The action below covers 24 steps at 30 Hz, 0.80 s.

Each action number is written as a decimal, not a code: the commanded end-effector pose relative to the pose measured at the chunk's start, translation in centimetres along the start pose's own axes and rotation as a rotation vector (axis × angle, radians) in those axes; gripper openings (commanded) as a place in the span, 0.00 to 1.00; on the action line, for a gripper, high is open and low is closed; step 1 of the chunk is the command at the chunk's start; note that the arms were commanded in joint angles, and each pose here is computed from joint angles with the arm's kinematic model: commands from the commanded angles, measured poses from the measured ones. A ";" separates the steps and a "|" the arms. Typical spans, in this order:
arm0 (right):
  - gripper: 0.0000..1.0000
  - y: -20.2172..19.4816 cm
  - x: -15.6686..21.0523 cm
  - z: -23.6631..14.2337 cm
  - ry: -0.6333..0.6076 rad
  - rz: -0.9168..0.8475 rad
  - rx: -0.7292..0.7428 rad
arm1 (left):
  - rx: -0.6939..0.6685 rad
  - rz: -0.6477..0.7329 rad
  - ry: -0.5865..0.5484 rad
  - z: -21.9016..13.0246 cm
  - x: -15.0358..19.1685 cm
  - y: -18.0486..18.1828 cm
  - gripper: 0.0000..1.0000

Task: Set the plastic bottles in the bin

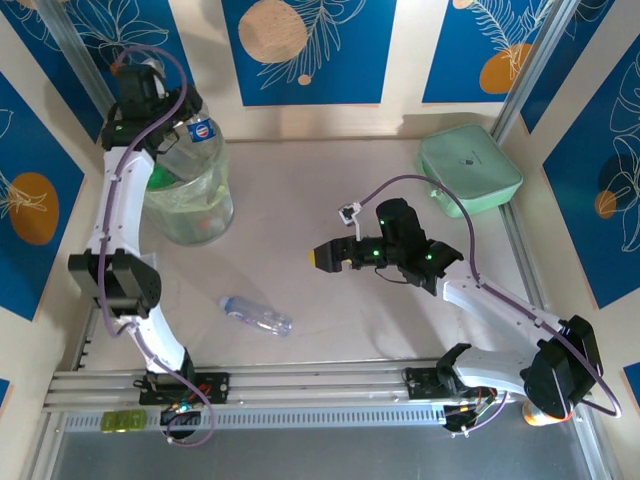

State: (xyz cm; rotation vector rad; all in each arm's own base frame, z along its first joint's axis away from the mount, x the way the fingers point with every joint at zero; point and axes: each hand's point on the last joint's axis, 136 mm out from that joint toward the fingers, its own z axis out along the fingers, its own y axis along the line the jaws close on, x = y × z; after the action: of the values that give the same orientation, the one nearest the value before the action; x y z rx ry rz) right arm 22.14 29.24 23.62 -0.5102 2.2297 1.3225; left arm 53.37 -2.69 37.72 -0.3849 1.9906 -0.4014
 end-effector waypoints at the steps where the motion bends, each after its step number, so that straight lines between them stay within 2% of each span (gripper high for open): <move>1: 0.93 0.0 0.4 0.1 0.013 0.006 -0.014 | -0.044 0.100 0.009 0.5 0.4 -0.5 0.58; 6: 0.92 0.0 0.4 0.1 0.013 0.009 -0.018 | -0.246 0.117 0.048 1.1 2.1 3.8 0.58; 9: 0.92 0.5 0.3 0.2 0.020 0.000 -0.035 | -0.277 0.116 0.044 0.5 2.4 4.5 0.57; 14: 0.92 1.8 0.5 0.2 0.044 -0.037 -0.052 | -0.208 0.111 -0.029 -2.2 -0.1 2.3 0.58; 20: 0.92 2.3 1.0 0.2 0.087 -0.123 0.018 | -0.067 0.069 -0.117 -7.2 -3.4 -1.6 0.71; 24: 0.92 1.0 2.2 1.0 0.153 -0.155 0.090 | -0.019 0.035 -0.128 -10.8 -3.1 -2.8 0.75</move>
State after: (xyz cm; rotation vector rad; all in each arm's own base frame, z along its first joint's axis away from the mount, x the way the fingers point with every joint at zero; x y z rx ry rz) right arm 20.21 30.82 24.71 -0.6932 2.2312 1.2507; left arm 48.84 -1.68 41.93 -0.3947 1.9461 -0.2453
